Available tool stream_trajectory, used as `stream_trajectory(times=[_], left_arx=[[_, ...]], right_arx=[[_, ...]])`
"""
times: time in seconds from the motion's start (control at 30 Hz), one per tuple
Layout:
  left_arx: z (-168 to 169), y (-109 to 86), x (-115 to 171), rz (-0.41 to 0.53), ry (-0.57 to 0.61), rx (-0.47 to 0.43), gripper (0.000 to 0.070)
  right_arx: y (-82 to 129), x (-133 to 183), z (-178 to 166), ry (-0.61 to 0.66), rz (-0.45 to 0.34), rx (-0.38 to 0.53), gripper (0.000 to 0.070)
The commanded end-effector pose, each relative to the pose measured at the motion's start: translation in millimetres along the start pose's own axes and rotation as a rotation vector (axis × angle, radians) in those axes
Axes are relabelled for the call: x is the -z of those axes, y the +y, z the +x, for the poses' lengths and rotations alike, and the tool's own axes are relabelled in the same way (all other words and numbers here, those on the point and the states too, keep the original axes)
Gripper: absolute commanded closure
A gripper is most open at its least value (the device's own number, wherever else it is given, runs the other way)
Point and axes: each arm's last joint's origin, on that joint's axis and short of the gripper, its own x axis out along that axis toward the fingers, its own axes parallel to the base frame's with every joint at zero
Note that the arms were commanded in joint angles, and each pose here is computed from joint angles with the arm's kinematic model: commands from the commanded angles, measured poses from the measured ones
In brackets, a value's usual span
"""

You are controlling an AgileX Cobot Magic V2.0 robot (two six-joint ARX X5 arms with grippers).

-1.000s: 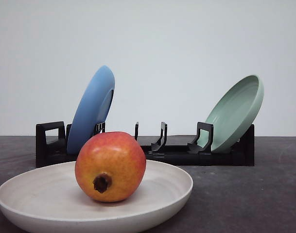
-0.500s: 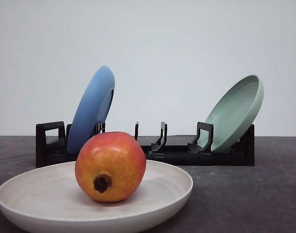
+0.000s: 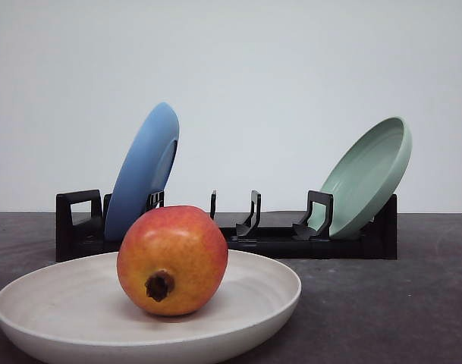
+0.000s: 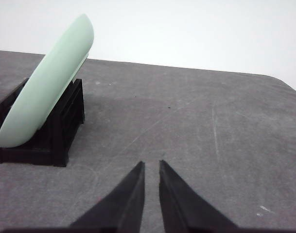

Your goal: Place pomegranate in white plate

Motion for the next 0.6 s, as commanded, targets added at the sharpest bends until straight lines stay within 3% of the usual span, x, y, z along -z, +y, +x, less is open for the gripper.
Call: stream_trajectory(times=[0.0, 0.57], left_arx=[[0.9, -0.3, 3.6, -0.007, 0.013, 0.003, 0.0700], [0.9, -0.2, 3.6, -0.007, 0.013, 0.003, 0.0700]], right_arx=[[0.2, 0.0, 0.1, -0.009, 0.000, -0.001, 0.0648], [0.2, 0.0, 0.1, -0.009, 0.000, -0.001, 0.0648]])
